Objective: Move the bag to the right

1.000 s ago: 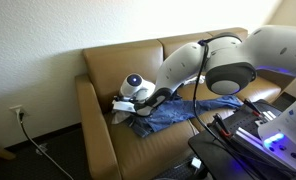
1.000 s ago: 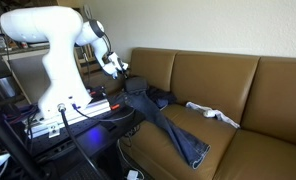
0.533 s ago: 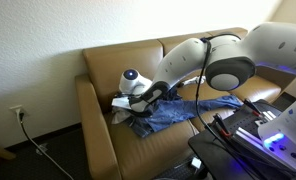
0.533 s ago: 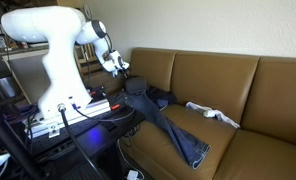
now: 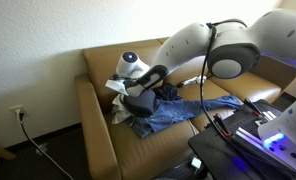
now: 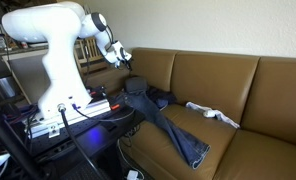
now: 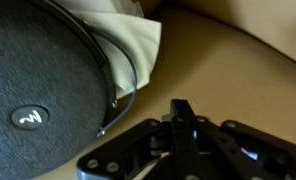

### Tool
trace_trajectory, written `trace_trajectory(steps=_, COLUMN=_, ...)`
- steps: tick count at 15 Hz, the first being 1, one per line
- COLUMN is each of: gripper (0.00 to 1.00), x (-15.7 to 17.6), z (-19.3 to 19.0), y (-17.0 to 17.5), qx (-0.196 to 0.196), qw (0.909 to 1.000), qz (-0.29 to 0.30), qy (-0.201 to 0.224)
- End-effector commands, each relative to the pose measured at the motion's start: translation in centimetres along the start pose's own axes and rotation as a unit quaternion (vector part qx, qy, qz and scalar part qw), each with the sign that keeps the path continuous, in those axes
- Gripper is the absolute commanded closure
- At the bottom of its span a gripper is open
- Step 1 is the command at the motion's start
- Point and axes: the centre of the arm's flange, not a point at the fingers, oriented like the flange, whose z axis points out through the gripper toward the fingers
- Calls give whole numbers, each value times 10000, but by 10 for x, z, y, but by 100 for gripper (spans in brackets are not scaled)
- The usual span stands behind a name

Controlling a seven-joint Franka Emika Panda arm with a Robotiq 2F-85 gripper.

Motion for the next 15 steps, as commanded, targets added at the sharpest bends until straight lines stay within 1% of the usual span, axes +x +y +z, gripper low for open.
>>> trace_trajectory(steps=1, gripper=73, x=26, z=-51, y=-3, qx=-11, qw=9998, qz=170, qy=46)
trace_trajectory(steps=3, gripper=61, x=22, z=-56, y=-5, qx=-56, qw=9999, qz=13, qy=97)
trace_trajectory(steps=4, gripper=52, x=19, z=-54, y=-3, qx=-62, qw=9999, qz=-64, qy=99)
trace_trajectory(steps=7, gripper=32, x=-1, z=-30, y=9, qx=-170, qw=9996, qz=-204, qy=122)
trace_trajectory(steps=10, gripper=10, x=-24, z=-5, y=23, qx=-313, qw=9987, qz=-394, qy=129)
trace_trajectory(steps=11, gripper=5, x=-29, z=3, y=26, qx=-341, qw=9985, qz=-412, qy=113)
trace_trajectory(steps=12, gripper=1, x=-34, z=11, y=31, qx=-383, qw=9983, qz=-434, qy=97)
trace_trajectory(steps=15, gripper=0, x=-47, z=31, y=36, qx=-362, qw=9984, qz=-416, qy=104)
